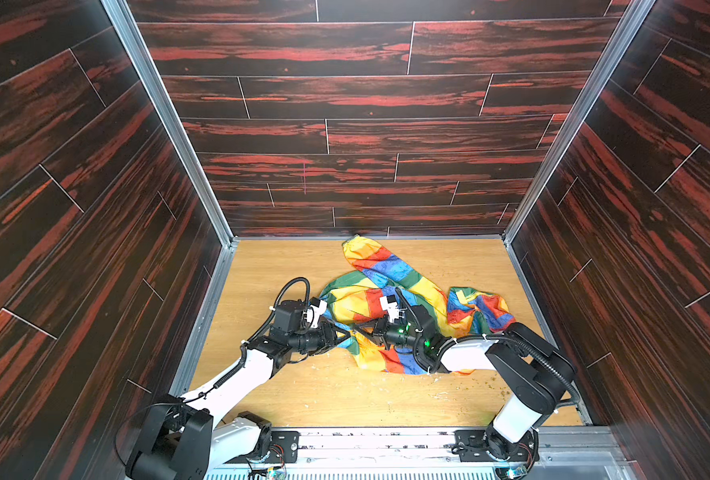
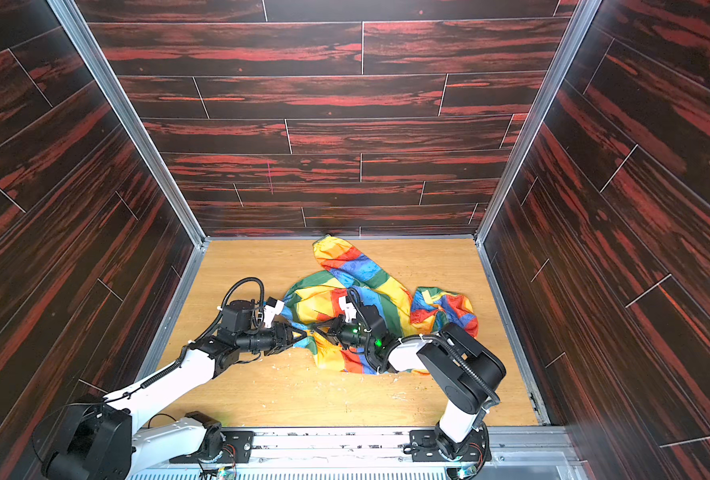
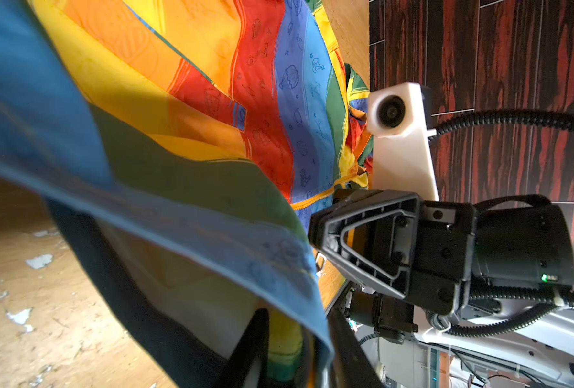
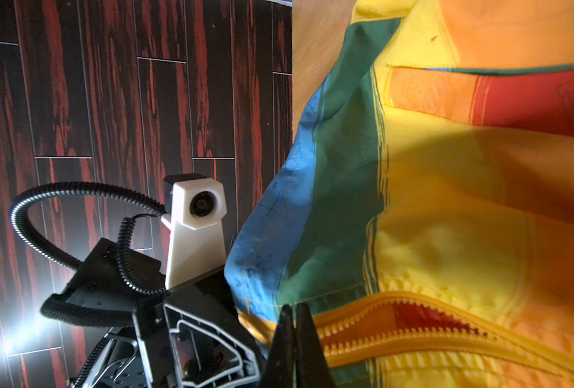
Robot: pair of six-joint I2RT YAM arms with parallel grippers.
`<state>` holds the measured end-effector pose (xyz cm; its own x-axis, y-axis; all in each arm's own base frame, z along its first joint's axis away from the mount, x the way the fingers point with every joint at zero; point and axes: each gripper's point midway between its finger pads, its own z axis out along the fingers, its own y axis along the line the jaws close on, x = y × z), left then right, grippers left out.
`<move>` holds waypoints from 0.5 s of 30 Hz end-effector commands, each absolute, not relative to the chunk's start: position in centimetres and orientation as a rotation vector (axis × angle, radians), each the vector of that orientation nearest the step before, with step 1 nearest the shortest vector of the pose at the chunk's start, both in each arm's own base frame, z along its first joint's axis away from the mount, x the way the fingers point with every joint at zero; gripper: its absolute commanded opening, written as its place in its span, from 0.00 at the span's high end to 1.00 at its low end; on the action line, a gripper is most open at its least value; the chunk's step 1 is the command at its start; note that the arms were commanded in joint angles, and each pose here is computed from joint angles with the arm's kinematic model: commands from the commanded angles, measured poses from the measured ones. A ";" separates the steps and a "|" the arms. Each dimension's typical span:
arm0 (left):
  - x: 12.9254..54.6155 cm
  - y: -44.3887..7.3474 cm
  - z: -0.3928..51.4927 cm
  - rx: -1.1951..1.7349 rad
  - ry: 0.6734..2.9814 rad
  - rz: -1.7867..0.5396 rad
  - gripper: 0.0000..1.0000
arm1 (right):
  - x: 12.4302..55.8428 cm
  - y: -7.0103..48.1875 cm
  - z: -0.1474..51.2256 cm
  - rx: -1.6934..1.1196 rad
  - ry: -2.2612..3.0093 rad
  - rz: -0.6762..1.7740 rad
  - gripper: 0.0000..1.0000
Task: Zip up the jacket
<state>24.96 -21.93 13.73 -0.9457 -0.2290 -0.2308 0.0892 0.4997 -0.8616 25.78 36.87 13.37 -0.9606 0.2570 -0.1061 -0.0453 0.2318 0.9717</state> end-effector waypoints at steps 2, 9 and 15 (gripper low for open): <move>25.7 -22.0 15.5 -0.103 2.383 -1.422 0.69 | 26.1 36.7 15.0 0.164 2.214 1.786 1.00; 25.9 -22.1 15.7 -0.119 2.376 -1.430 0.69 | 26.1 36.8 14.9 0.150 2.225 1.770 1.00; 25.8 -22.0 15.9 -0.125 2.369 -1.433 0.73 | 26.4 36.7 14.8 0.166 2.227 1.742 1.00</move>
